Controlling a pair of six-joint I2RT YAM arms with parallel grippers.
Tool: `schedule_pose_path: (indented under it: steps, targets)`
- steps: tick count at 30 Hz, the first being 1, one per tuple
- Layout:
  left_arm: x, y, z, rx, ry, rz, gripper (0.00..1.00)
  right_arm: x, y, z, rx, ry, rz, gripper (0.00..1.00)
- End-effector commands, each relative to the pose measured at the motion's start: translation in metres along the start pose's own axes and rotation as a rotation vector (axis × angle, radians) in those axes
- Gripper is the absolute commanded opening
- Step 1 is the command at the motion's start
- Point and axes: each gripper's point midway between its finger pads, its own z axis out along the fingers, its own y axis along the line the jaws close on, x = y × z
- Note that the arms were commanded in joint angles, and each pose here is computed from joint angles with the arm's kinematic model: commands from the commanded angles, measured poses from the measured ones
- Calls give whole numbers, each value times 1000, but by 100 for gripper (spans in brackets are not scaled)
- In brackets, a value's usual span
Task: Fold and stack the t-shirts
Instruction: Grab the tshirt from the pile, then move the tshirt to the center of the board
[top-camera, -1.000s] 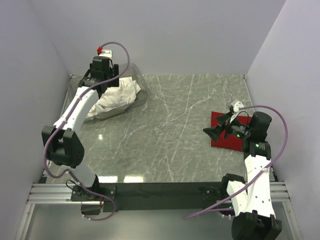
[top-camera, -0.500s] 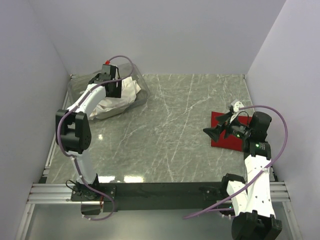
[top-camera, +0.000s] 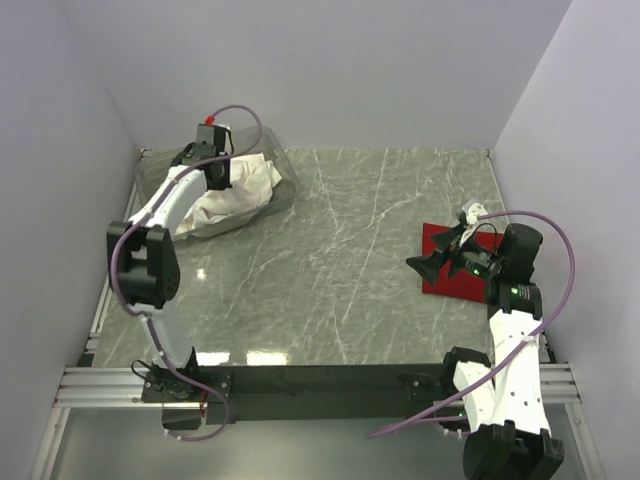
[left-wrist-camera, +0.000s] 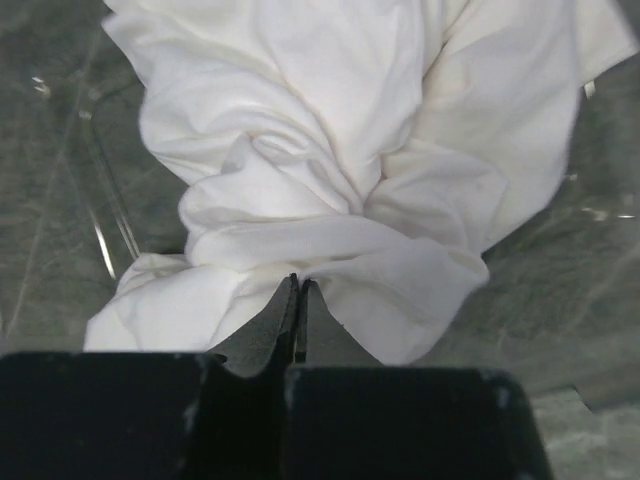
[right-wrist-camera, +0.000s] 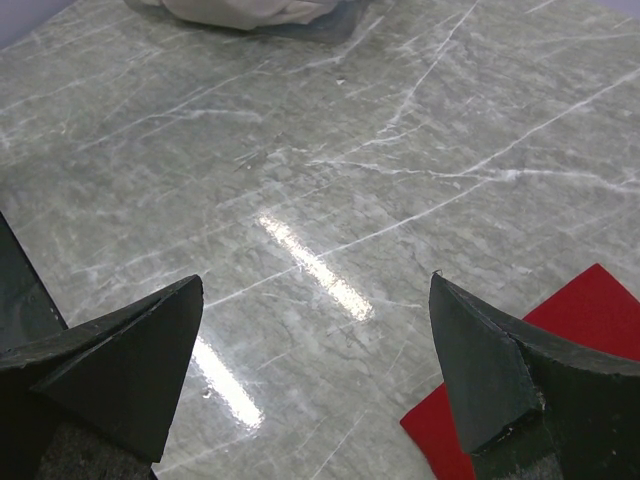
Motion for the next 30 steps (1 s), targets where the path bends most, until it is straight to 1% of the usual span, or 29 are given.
schedule_pose_path:
  steps: [1,3,4,9,11,12,14,15,17,18,20,21,22,23,24,25,27,29,30]
  targets:
    - [-78,8,-84,57,-301,-100,0,-18,2,-2,-4,-28,-58,100]
    - [-90,17,-113,51,-378,-129,0,-18,1,-2,-3,-28,-57,100]
    - [-91,21,-119,39,-393,-135,0,-18,1,-2,-2,-29,-59,100]
    - [-80,32,-139,27,-407,-156,0,-18,2,-2,-5,-29,-56,100]
    - [-85,28,-151,67,-430,-175,0,-17,2,-2,-6,-29,-55,100]
    - [-97,30,-170,80,-477,-193,0,-18,2,-2,-7,-30,-56,100]
    - [-112,23,-193,145,-517,-219,0,-17,1,-2,-6,-28,-51,100]
    - [-135,25,-223,179,-595,-239,0,-17,1,-2,-4,-28,-52,100]
    - [-157,17,-260,271,-675,-275,0,-17,1,-2,-3,-28,-53,100]
    - [-179,19,-296,315,-765,-297,0,-17,0,-2,-1,-27,-54,100]
    - [-199,11,-337,415,-847,-339,0,-16,0,-2,-2,-26,-51,100]
    - [-217,13,-375,470,-938,-354,0,-15,0,-1,-1,-24,-50,100]
    - [-226,11,-395,514,-982,-365,0,-15,0,-1,-2,-24,-48,100]
    - [-236,7,-425,594,-1034,-387,0,-15,-1,-1,-1,-23,-47,100]
    - [-244,8,-444,633,-1086,-402,0,-14,-1,-1,0,-19,-43,100]
    - [-248,6,-462,690,-1112,-430,0,-14,-1,-1,-2,-20,-45,100]
    - [-256,7,-505,786,-1209,-441,0,-13,-2,0,1,-17,-42,100]
    - [-256,7,-534,880,-1259,-477,0,-13,-2,0,1,-18,-42,100]
    - [-257,7,-552,928,-1304,-471,0,-13,-2,0,-2,-18,-41,100]
